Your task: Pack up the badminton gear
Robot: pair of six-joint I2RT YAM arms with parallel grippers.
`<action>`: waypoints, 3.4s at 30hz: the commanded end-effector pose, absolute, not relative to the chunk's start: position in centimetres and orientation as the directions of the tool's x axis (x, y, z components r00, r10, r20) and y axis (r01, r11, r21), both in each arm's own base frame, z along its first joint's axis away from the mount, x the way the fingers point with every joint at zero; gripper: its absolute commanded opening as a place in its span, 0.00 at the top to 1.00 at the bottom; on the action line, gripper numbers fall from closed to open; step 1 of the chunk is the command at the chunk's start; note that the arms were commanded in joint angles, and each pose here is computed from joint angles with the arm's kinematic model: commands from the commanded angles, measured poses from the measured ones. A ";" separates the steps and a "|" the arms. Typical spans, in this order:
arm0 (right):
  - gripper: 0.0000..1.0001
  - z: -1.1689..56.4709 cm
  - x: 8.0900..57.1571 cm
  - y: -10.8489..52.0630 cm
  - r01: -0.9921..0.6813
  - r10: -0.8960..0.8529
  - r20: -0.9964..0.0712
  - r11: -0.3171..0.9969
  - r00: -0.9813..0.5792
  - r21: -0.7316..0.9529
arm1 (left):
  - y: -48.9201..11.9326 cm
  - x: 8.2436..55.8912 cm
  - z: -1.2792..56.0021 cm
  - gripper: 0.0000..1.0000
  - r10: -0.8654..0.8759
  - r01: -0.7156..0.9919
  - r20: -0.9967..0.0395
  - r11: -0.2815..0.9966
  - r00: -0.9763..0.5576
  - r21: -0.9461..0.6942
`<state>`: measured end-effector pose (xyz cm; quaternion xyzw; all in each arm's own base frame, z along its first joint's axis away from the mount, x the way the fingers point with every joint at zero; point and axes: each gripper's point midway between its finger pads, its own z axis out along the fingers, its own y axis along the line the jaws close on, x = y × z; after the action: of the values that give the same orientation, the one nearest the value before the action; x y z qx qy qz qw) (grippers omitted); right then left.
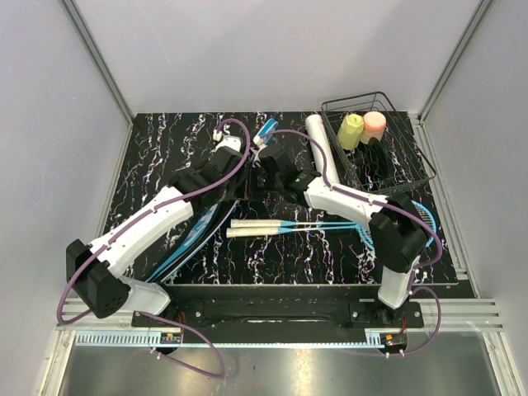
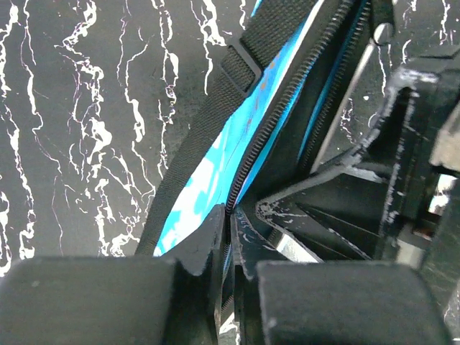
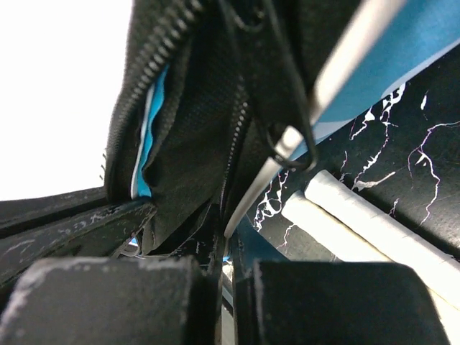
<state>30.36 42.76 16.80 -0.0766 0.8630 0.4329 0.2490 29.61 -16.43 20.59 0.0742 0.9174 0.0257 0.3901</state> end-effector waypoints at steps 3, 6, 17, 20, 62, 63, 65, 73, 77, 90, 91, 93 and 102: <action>1.00 21.9 30.8 43.5 -0.466 0.110 -0.583 0.492 -0.805 0.735 | -15.5 30.0 19.7 0.66 0.148 0.109 -0.704 0.989 -0.694 0.101; 1.00 22.8 30.6 43.5 -0.463 0.120 -0.564 0.446 -0.817 0.766 | -15.8 29.3 18.3 0.46 0.166 0.142 -0.673 0.986 -0.721 0.091; 1.00 23.8 32.4 42.1 -0.455 0.133 -0.534 0.379 -0.835 0.805 | -14.4 27.1 16.5 0.26 0.168 0.153 -0.644 0.985 -0.747 0.079; 1.00 24.3 33.1 42.1 -0.484 0.105 -0.544 0.341 -0.832 0.806 | -12.6 27.0 15.7 0.38 0.142 0.097 -0.619 0.990 -0.773 0.106; 0.89 19.3 45.6 47.0 -0.611 -0.092 -0.706 0.588 -0.702 0.531 | -12.0 37.7 24.5 1.00 -0.559 -0.226 -0.639 0.818 -0.529 -0.528; 0.88 18.8 45.3 47.1 -0.606 -0.099 -0.694 0.584 -0.713 0.539 | -11.4 37.1 24.0 1.00 -0.554 -0.238 -0.646 0.825 -0.525 -0.513; 0.83 17.9 44.7 47.1 -0.589 -0.108 -0.671 0.593 -0.733 0.548 | -9.8 35.9 22.2 1.00 -0.541 -0.260 -0.660 0.837 -0.522 -0.481; 0.27 21.1 41.8 42.2 -0.468 -0.102 -0.602 0.735 -0.792 0.490 | -8.2 34.5 18.4 1.00 -0.560 -0.269 -0.617 0.821 -0.553 -0.504; 0.01 23.5 39.6 37.7 -0.425 -0.108 -0.619 0.816 -0.778 0.392 | -8.8 34.4 18.2 1.00 -0.558 -0.244 -0.605 0.816 -0.568 -0.524; 0.00 15.9 31.0 20.1 0.336 0.510 -0.474 0.850 -0.718 0.405 | -11.3 33.8 18.5 1.00 -0.571 -0.189 -0.506 0.762 -0.646 -0.619; 0.00 15.7 30.8 19.5 0.391 0.580 -0.436 0.803 -0.688 0.451 | -11.2 33.7 18.1 1.00 -0.574 -0.199 -0.494 0.760 -0.653 -0.619; 0.05 12.9 29.5 19.2 0.523 0.698 -0.321 0.702 -0.640 0.483 | -11.5 33.4 17.9 1.00 -0.570 -0.192 -0.475 0.751 -0.670 -0.632; 0.33 8.7 29.2 17.8 0.745 0.877 -0.224 0.480 -0.425 0.464 | -12.9 32.7 16.1 1.00 -0.564 -0.193 -0.368 0.701 -0.740 -0.687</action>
<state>26.33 17.19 7.45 0.4045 0.8872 0.1168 0.1887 32.44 -11.58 15.48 -0.2250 0.8870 -0.2701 0.2993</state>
